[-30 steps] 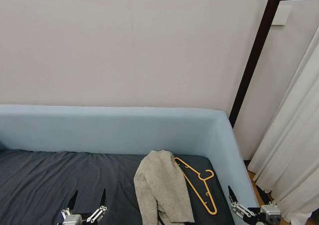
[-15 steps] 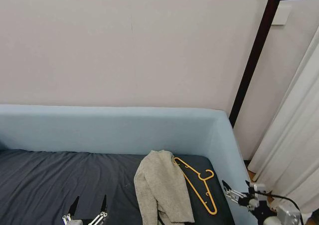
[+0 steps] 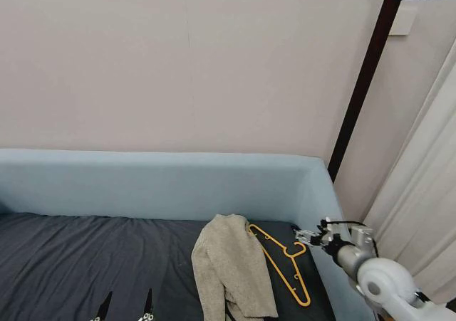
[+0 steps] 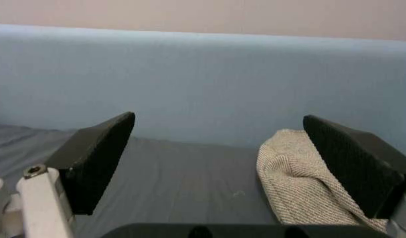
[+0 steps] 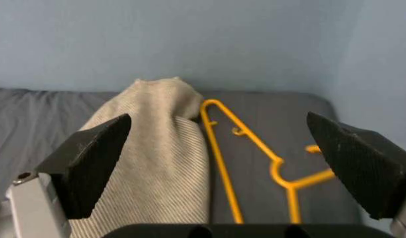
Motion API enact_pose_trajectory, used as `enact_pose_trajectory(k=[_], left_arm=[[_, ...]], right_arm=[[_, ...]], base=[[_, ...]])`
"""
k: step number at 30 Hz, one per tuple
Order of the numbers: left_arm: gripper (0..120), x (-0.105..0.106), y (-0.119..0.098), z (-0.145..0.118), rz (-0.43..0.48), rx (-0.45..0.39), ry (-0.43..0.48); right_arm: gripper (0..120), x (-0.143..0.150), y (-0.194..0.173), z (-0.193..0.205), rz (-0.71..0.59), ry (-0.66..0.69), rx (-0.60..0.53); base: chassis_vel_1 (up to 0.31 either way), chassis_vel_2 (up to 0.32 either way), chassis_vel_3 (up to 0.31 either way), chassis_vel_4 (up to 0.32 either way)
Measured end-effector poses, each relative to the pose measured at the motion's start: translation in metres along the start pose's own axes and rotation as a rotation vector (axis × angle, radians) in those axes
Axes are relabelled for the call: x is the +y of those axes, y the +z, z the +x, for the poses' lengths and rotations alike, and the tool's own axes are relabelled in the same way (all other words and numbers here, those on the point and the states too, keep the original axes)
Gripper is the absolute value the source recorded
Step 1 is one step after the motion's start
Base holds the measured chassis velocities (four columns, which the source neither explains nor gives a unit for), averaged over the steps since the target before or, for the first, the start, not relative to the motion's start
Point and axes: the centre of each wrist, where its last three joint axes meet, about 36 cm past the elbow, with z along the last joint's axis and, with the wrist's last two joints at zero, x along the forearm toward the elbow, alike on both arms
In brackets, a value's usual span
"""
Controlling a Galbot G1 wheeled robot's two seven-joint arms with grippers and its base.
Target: Pick up the clothes from the sofa and hang them on the clothes hanger.
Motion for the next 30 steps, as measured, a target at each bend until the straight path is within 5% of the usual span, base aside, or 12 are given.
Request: enact_pose_trajectory(k=[8,18,30], left_arm=[[100,-0.002,0.002,0.004,-0.001,0.005,-0.012],[100,-0.003,0.004,0.009,-0.001,0.005,-0.033],[100,0.000,0.003,0.017,-0.009,0.014,-0.047]], right_arm=[[100,0.065,-0.008,-0.072,-0.003,-0.056,0.099],[100,0.089,0.003,-0.136,-0.114,-0.050,0.284],[100,0.118,0.022,-0.187,-0.173,-0.074,0.301]], base=[[0.000,0.000,0.000,0.000],[0.000,0.000,0.000,0.000],[0.000,0.000,0.000,0.000]])
